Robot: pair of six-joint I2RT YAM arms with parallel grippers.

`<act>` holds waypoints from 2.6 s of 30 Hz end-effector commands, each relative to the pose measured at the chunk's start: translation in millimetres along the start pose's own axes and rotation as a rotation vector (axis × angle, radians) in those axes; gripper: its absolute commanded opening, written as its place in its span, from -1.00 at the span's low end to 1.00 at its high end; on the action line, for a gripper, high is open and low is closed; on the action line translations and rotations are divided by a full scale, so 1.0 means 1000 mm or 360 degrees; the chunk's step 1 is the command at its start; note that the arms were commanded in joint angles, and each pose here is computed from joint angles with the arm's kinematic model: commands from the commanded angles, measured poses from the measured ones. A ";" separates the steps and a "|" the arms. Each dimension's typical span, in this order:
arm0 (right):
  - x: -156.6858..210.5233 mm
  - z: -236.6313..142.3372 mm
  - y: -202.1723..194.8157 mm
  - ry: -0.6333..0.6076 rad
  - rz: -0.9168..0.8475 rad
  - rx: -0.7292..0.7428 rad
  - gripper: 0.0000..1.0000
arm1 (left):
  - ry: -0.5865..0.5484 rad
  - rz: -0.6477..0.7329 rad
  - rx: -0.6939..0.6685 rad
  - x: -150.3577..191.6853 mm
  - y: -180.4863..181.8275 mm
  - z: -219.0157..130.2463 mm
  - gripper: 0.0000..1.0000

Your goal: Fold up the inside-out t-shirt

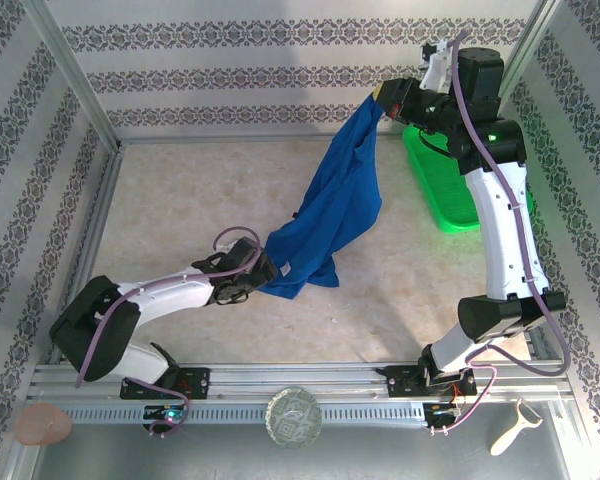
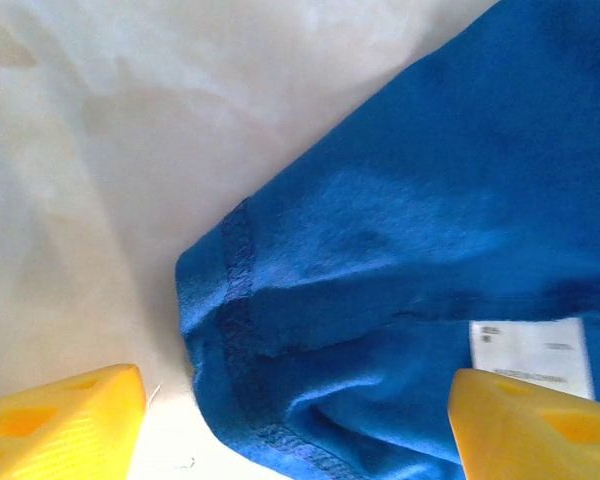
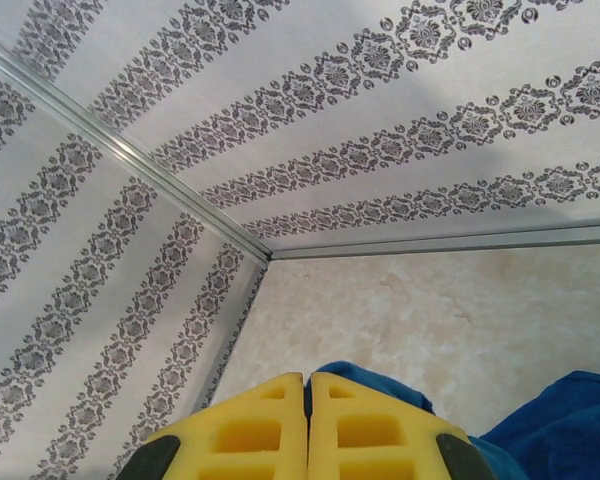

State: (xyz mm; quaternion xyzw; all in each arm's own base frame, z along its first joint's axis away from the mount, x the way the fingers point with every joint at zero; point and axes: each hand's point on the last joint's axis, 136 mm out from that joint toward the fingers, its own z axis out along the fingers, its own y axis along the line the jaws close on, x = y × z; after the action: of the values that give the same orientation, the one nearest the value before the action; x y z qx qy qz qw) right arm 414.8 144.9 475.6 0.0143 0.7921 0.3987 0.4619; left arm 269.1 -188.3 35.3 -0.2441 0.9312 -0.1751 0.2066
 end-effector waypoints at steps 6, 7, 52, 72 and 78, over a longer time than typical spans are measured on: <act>-0.016 -0.012 0.003 -0.0107 0.0015 -0.0020 -1.00 | -0.0077 0.0017 -0.0053 -0.008 -0.011 0.018 -0.21; -0.018 -0.015 0.002 -0.0118 0.0024 -0.0020 -1.00 | -0.0084 0.0043 -0.0059 -0.010 -0.015 0.020 -0.54; -0.103 -0.206 0.101 -0.0869 0.0098 -0.0319 -1.00 | -0.1391 -0.0011 0.1073 -0.352 -0.123 -0.450 -1.00; -0.167 -0.026 0.073 -0.0768 0.0200 -0.0536 -1.00 | -0.1555 0.0000 0.1189 -0.469 -0.159 -0.435 -1.00; -0.145 -0.041 0.085 -0.0691 0.0051 -0.0459 -1.00 | -0.1503 0.0106 0.1067 -0.436 -0.149 -0.444 -1.00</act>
State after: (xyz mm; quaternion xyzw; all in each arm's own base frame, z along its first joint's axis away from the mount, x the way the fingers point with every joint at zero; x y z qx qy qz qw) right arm 485.7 120.1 597.1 0.1059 0.6484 0.5053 0.5594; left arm 472.4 18.2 621.3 -0.1968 0.6145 -0.3452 0.6816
